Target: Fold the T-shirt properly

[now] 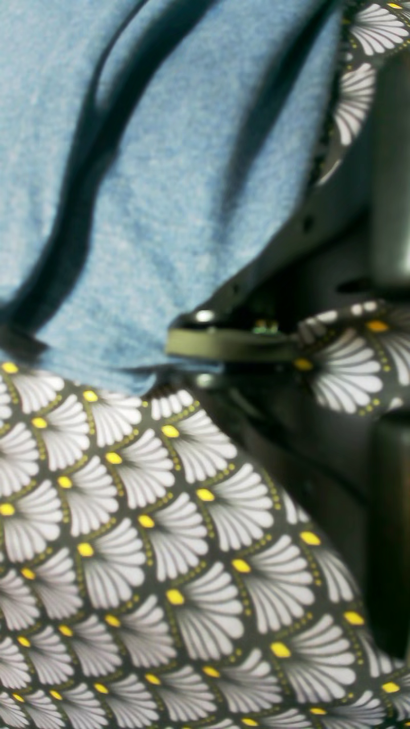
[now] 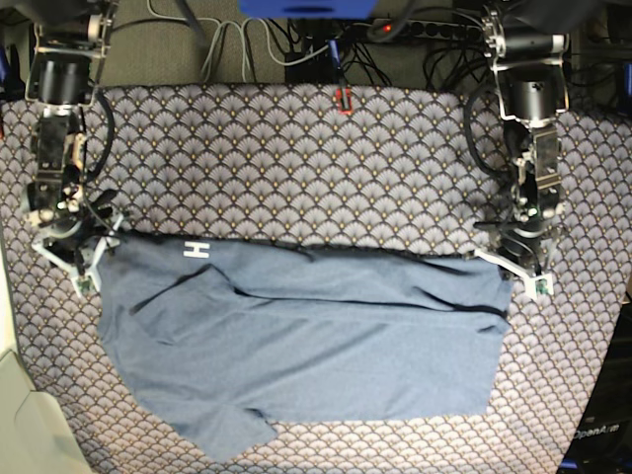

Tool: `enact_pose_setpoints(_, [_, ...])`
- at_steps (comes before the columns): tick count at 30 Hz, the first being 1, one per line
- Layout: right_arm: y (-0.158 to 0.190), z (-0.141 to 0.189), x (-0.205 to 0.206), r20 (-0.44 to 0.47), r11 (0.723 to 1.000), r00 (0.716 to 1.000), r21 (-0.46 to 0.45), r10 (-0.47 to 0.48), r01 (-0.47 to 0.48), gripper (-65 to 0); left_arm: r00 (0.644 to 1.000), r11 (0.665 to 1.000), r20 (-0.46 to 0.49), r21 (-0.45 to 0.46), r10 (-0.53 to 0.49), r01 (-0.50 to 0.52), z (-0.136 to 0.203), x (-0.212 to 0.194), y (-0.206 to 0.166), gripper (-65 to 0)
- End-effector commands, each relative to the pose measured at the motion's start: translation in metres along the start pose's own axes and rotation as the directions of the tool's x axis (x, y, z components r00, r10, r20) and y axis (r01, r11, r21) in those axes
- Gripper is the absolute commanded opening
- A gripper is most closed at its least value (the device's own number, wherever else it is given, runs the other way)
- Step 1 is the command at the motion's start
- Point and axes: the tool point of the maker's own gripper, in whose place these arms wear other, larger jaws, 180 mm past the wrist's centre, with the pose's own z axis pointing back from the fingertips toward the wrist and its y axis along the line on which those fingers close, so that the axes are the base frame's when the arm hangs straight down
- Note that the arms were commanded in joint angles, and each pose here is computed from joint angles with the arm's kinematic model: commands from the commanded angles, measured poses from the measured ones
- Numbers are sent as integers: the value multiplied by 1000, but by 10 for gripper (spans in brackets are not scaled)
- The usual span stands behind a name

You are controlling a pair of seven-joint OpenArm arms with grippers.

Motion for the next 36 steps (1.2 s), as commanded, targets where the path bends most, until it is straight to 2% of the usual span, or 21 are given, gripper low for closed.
enact_pose_setpoints(1, [-12,3,18,52,1000,999,-23,0,2,-314,999,1000,40,23,-11,10,0,19,8,-646])
enact_pose_setpoints(18, [4,1,7,32,1000,999,5,-13,13,-315,999,1000,40,23,-13,12,0,19,8,-646])
enact_pose_setpoints(24, [9,-8,-12,-20,999,999,26,-30,30,-315,999,1000,41,23,-13,12,0,19,8,-646])
enact_pose_setpoints(28, [10,-8,-14,-23,999,999,29,-31,31,-323,999,1000,40,23,-13,12,0,18,8,-646])
enact_pose_setpoints(30, [11,-8,-14,-24,999,999,31,-31,32,-361,999,1000,40,23,-13,12,0,18,8,-646])
enact_pose_setpoints(32, [11,-8,-14,-24,999,999,31,-31,32,-430,999,1000,40,24,-14,13,0,19,9,-646])
enact_pose_setpoints(36, [10,-8,-14,-24,999,999,30,-31,31,-650,999,1000,40,24,-14,13,0,19,9,-646])
